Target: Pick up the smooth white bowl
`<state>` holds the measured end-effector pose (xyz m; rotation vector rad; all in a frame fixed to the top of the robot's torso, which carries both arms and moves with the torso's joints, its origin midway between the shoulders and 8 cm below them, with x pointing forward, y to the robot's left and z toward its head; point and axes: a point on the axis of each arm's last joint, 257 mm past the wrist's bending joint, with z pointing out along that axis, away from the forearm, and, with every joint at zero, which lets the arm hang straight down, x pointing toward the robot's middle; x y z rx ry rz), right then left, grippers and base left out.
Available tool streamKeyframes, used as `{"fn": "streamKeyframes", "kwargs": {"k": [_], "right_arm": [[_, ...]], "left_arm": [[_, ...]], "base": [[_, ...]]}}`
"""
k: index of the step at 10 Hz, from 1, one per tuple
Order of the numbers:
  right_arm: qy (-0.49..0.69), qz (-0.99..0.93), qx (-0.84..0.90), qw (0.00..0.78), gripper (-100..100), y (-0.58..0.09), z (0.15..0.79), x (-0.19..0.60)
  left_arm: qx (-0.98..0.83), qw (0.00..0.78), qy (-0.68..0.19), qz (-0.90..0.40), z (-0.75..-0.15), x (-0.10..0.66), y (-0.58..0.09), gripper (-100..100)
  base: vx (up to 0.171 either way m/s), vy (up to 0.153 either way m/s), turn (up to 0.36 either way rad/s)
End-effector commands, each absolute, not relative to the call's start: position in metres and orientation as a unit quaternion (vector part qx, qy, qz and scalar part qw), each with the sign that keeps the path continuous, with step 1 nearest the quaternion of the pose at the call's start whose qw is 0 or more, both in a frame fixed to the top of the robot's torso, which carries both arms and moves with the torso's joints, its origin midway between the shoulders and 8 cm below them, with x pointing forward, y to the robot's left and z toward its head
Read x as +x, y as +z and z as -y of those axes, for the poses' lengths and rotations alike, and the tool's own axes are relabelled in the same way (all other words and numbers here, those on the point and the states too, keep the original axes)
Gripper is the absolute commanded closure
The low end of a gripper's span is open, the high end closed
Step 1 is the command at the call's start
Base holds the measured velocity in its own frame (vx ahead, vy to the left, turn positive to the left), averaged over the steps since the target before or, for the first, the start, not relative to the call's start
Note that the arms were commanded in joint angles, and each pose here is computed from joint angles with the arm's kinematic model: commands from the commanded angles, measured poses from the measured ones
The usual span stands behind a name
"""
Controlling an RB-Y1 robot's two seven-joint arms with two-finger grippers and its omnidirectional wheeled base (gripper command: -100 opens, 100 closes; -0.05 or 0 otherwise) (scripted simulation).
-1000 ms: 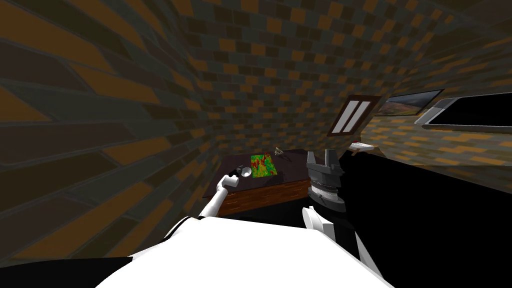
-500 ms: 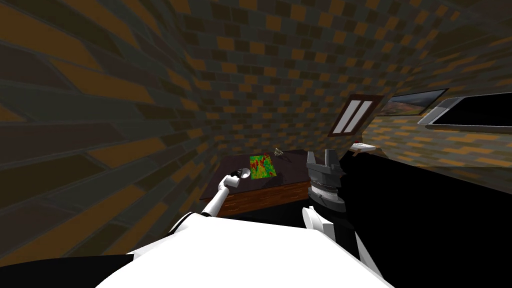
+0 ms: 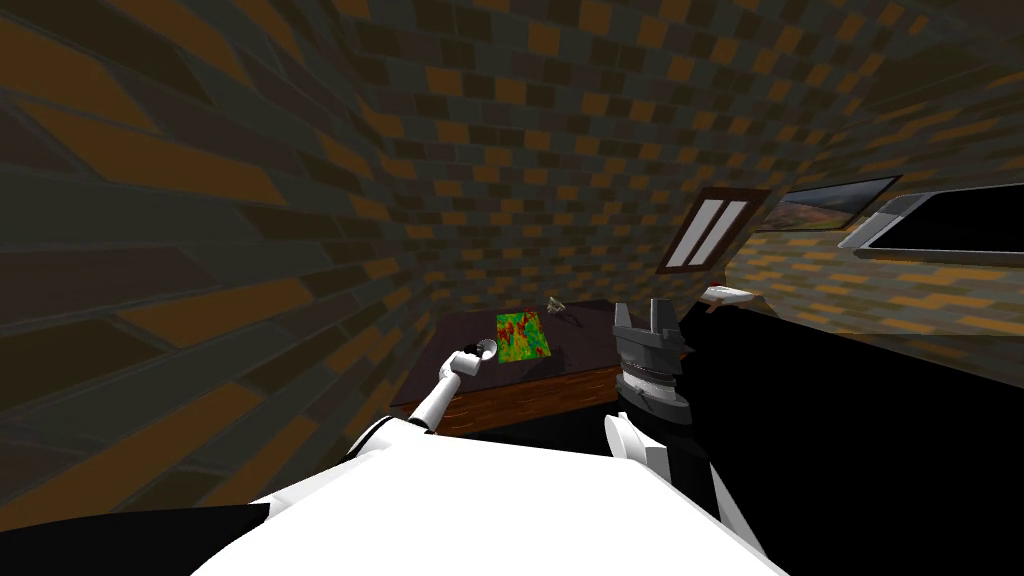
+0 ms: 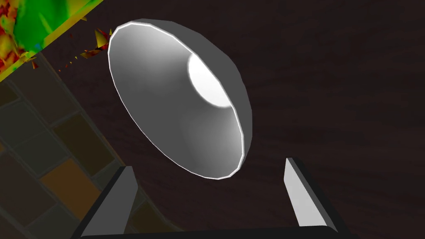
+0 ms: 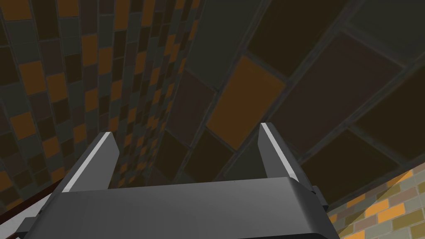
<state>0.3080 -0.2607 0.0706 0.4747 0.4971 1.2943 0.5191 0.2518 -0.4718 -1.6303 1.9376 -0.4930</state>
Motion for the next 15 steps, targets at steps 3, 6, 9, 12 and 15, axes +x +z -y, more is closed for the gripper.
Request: {"fn": "streamKeyframes", "kwargs": {"k": [3,6,9,12,15], "right_arm": [[0.591,-0.227,0.217,0.743,0,0.071,0.261,0.308],[0.591,-0.227,0.217,0.743,0,0.071,0.261,0.308],[0.591,-0.227,0.217,0.743,0,0.071,0.261,0.308],[0.591,-0.227,0.217,0.743,0,0.071,0.261,0.308],[0.591,-0.227,0.217,0.743,0,0.071,0.261,0.308]], "left_arm": [[-0.622,0.247,-0.135,-0.73,-0.265,0.492,-0.501,-100],[-0.62,0.253,-0.144,-0.729,-0.265,0.493,-0.503,-100],[-0.62,0.252,-0.143,-0.729,-0.267,0.488,-0.511,-100],[-0.621,0.252,-0.142,-0.729,-0.268,0.486,-0.512,100],[-0.62,0.253,-0.143,-0.729,-0.268,0.487,-0.511,0]], "base": [[0.07,-0.028,-0.013],[0.031,-0.007,-0.002],[0.058,-0.001,-0.003],[0.002,0.0,0.0],[0.0,0.0,0.0]]}}
